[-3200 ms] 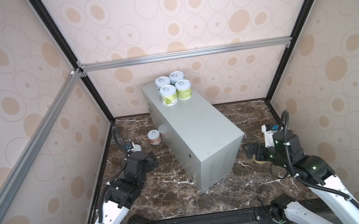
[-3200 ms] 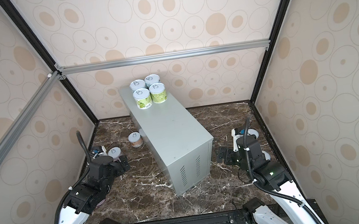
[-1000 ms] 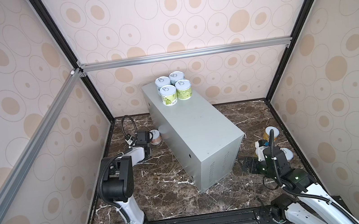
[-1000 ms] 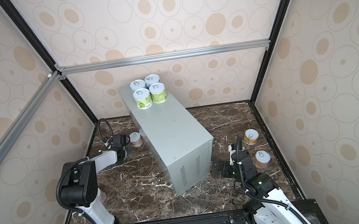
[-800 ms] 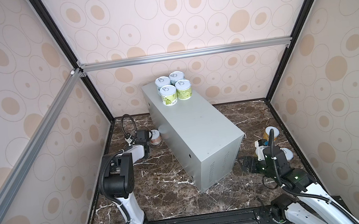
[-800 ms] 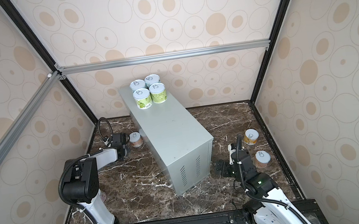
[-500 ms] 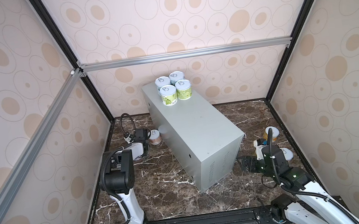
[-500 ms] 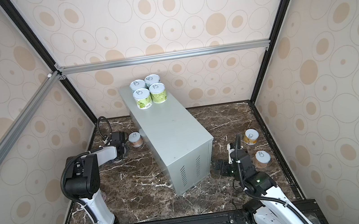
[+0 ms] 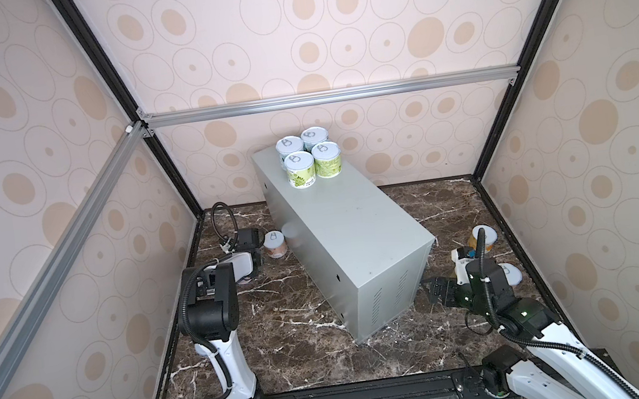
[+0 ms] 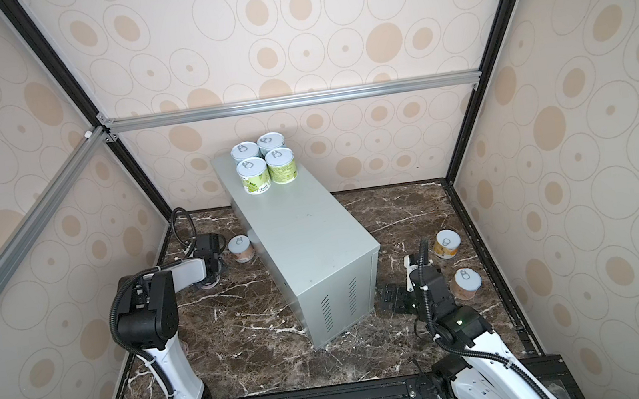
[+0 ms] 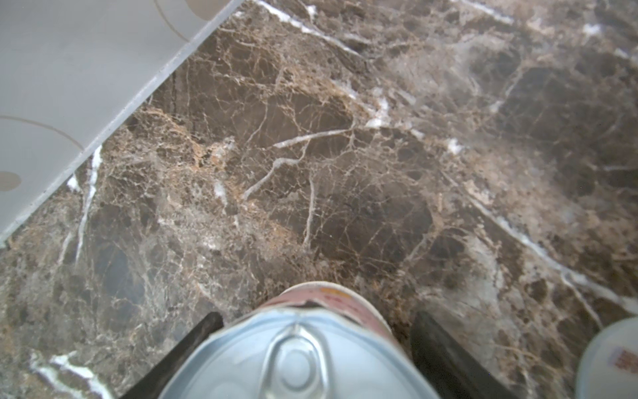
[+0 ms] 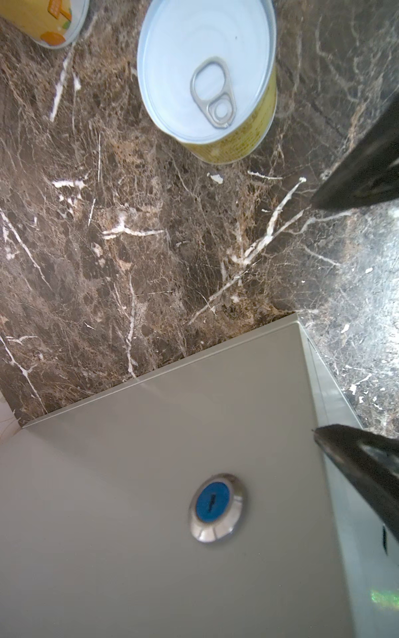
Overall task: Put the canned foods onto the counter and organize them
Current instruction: 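Close the left gripper around the pink can on the counter, then lift the pink can with the left gripper up toward the box top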
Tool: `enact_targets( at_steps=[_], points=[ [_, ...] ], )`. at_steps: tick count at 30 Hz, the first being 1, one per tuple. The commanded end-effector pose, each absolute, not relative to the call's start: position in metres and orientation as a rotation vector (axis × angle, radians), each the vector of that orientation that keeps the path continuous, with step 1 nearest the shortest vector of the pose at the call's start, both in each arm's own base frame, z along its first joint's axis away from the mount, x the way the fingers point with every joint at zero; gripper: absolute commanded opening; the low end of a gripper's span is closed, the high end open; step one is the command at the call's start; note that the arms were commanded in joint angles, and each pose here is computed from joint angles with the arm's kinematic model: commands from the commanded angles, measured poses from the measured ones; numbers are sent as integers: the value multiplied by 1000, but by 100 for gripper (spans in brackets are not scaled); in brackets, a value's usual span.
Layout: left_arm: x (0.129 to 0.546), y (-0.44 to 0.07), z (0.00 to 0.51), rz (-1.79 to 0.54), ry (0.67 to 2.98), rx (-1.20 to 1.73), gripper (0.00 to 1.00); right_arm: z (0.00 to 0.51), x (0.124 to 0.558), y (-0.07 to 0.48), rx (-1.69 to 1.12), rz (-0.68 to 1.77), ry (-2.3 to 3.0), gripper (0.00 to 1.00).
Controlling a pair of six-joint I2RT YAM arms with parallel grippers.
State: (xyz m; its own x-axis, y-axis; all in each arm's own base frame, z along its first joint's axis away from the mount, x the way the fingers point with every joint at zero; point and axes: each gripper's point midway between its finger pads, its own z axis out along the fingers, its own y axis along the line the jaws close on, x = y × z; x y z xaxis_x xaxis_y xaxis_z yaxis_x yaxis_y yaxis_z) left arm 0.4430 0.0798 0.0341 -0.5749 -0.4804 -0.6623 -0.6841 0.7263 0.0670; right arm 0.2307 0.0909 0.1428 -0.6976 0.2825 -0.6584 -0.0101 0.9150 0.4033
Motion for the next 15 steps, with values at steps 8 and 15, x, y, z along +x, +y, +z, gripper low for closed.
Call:
enact_targets(
  at_steps=[8, 15],
  points=[
    [441, 78, 48, 371, 2281, -874, 72, 143, 235, 96, 196, 515, 2294, 99],
    [437, 79, 81, 348, 2225, -854, 64, 149, 234, 96, 184, 521, 2288, 99]
  ],
)
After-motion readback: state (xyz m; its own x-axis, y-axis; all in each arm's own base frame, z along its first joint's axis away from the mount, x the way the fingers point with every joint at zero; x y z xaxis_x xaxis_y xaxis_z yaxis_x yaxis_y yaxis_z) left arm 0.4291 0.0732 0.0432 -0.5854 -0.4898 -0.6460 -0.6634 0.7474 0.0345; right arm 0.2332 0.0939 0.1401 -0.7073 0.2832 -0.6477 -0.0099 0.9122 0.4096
